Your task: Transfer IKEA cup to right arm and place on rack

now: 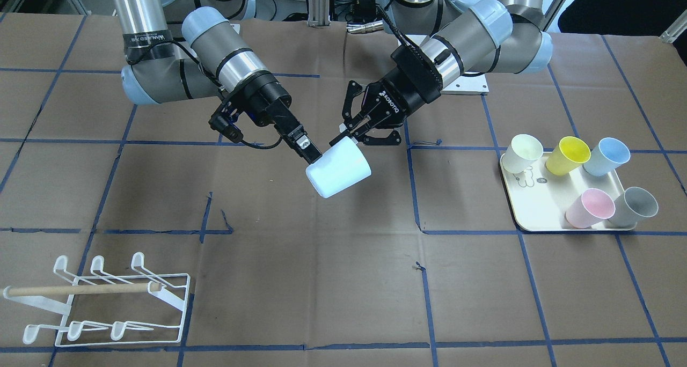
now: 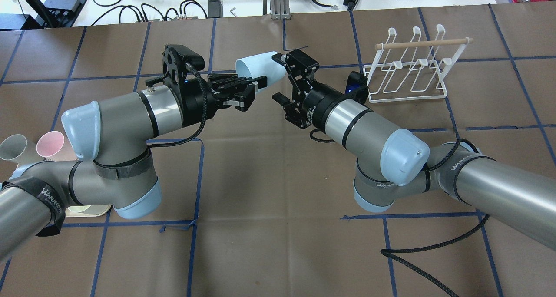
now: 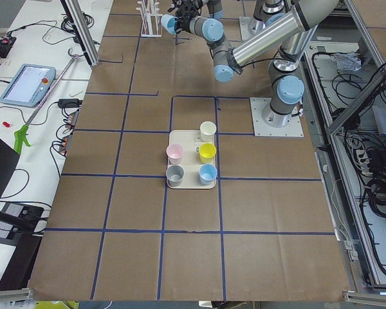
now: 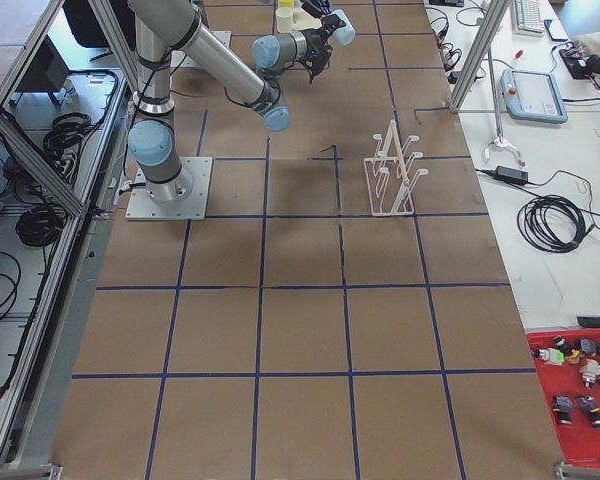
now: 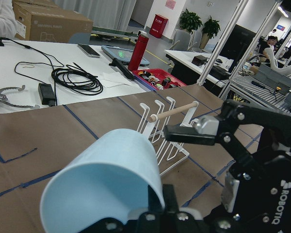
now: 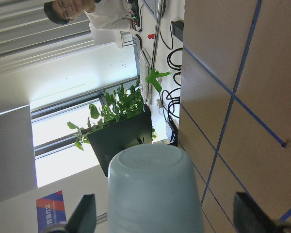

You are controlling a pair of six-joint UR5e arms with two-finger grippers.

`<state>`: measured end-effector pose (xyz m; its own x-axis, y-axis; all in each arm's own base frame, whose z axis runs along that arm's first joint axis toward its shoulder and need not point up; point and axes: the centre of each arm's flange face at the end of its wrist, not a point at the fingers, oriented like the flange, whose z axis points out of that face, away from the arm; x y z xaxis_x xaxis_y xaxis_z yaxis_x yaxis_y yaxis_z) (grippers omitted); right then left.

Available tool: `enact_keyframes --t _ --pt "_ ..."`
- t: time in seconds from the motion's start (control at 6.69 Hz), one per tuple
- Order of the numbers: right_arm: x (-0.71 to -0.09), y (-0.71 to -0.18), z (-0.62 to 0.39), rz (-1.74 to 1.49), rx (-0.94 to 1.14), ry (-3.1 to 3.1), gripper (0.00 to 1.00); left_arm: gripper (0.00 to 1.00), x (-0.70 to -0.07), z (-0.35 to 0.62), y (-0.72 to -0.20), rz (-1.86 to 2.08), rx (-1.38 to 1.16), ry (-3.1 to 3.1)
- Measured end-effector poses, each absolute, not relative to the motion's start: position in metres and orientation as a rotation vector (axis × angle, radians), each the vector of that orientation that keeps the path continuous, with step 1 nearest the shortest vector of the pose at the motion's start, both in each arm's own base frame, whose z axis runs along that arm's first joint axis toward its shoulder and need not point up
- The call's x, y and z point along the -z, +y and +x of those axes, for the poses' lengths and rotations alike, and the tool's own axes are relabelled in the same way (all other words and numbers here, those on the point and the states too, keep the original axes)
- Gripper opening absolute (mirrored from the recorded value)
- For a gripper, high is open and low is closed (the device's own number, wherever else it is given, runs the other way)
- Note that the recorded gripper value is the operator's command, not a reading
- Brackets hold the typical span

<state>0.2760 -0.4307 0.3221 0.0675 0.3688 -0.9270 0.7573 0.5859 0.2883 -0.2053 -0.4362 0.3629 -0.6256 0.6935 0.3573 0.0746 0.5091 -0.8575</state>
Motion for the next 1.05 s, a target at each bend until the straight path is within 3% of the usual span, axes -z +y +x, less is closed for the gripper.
enact_keyframes --t 0.75,0.9,1.05 --pt "-0.320 -0.453 0.291 0.958 0.376 1.539 0.99 0.01 -0.364 -0.206 -0.436 -0.610 -1.108 -2.042" --pt "-0.319 -0.454 0.293 0.957 0.375 1.540 0.94 0.01 -0.364 -0.206 -0.436 -0.609 -1.107 -2.042" --pt "-0.319 -0.455 0.293 0.957 0.374 1.540 0.82 0.01 -0.364 -0.206 -0.436 -0.608 -1.106 -2.043"
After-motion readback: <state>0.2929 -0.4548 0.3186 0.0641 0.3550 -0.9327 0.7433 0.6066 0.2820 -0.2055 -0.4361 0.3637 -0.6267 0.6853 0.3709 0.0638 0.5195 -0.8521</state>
